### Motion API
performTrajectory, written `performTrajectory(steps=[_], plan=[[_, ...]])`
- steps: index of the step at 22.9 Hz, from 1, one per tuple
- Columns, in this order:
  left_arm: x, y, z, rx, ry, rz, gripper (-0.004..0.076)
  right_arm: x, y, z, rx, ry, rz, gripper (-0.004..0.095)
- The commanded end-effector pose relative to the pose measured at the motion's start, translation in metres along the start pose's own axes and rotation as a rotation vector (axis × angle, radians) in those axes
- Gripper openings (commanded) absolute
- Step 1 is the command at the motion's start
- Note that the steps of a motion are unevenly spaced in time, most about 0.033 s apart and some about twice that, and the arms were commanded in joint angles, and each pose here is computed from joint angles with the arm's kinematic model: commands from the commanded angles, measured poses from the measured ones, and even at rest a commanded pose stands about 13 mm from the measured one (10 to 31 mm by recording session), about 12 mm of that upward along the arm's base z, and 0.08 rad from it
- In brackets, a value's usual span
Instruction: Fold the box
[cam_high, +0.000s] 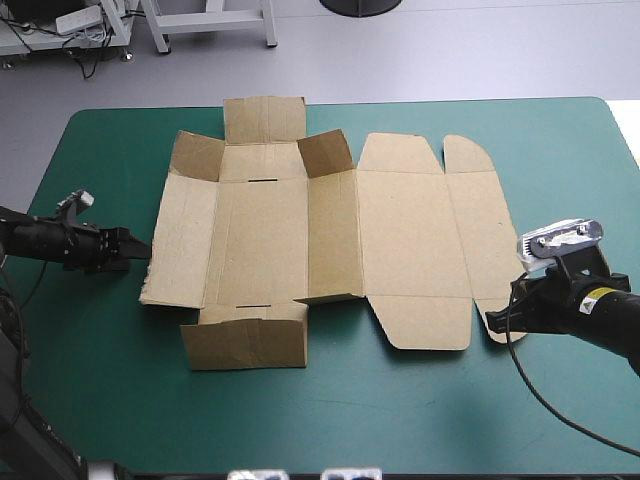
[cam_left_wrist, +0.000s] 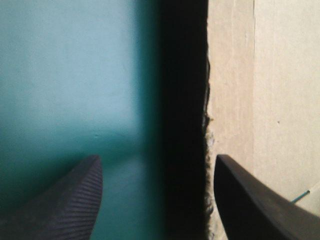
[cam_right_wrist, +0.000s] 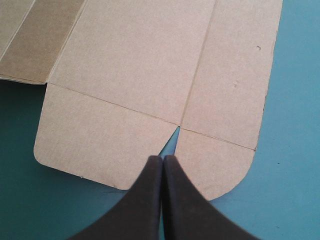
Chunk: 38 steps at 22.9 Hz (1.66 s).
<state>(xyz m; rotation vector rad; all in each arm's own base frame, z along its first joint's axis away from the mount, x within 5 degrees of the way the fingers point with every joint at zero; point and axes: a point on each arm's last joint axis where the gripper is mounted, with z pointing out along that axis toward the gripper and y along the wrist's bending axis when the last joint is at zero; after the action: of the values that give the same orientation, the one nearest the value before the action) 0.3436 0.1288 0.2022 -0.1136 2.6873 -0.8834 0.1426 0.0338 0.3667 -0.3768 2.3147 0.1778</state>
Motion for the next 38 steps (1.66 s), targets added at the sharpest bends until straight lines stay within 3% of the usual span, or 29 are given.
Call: performTrajectory(steps=[1,11,16,18,20,21,28,34,38], plan=[[0.006,-0.034,0.001,0.118,0.052,0.052,0.0464,-0.012,0.0,-0.009,0.009,-0.097,-0.006,-0.002],[0.009,-0.065,0.033,0.168,0.135,0.112,0.0463,-0.012,0.0,-0.009,0.009,-0.097,-0.006,-0.002],[0.004,-0.058,0.053,0.09,0.129,0.01,0.0438,-0.012,0.001,-0.009,-0.002,-0.097,0.002,-0.002],[0.001,-0.052,0.064,0.059,0.113,-0.029,0.0345,-0.012,0.002,-0.009,-0.01,-0.097,0.007,-0.002],[-0.002,-0.054,0.066,0.11,0.083,-0.013,0.0043,-0.012,0.002,-0.009,-0.011,-0.095,0.007,-0.002],[-0.002,-0.057,0.065,0.13,0.082,0.011,-0.0007,-0.012,0.002,-0.009,-0.011,-0.095,0.007,-0.002],[0.001,-0.094,0.033,0.247,0.074,0.174,-0.0009,-0.01,0.003,-0.009,-0.021,-0.077,0.011,-0.002],[-0.005,-0.157,-0.006,0.121,0.033,0.467,-0.0009,-0.009,0.003,-0.009,-0.024,-0.062,-0.001,-0.002],[-0.011,-0.226,-0.031,0.02,-0.018,0.691,-0.0008,-0.009,0.003,-0.009,-0.025,-0.058,-0.008,-0.002]])
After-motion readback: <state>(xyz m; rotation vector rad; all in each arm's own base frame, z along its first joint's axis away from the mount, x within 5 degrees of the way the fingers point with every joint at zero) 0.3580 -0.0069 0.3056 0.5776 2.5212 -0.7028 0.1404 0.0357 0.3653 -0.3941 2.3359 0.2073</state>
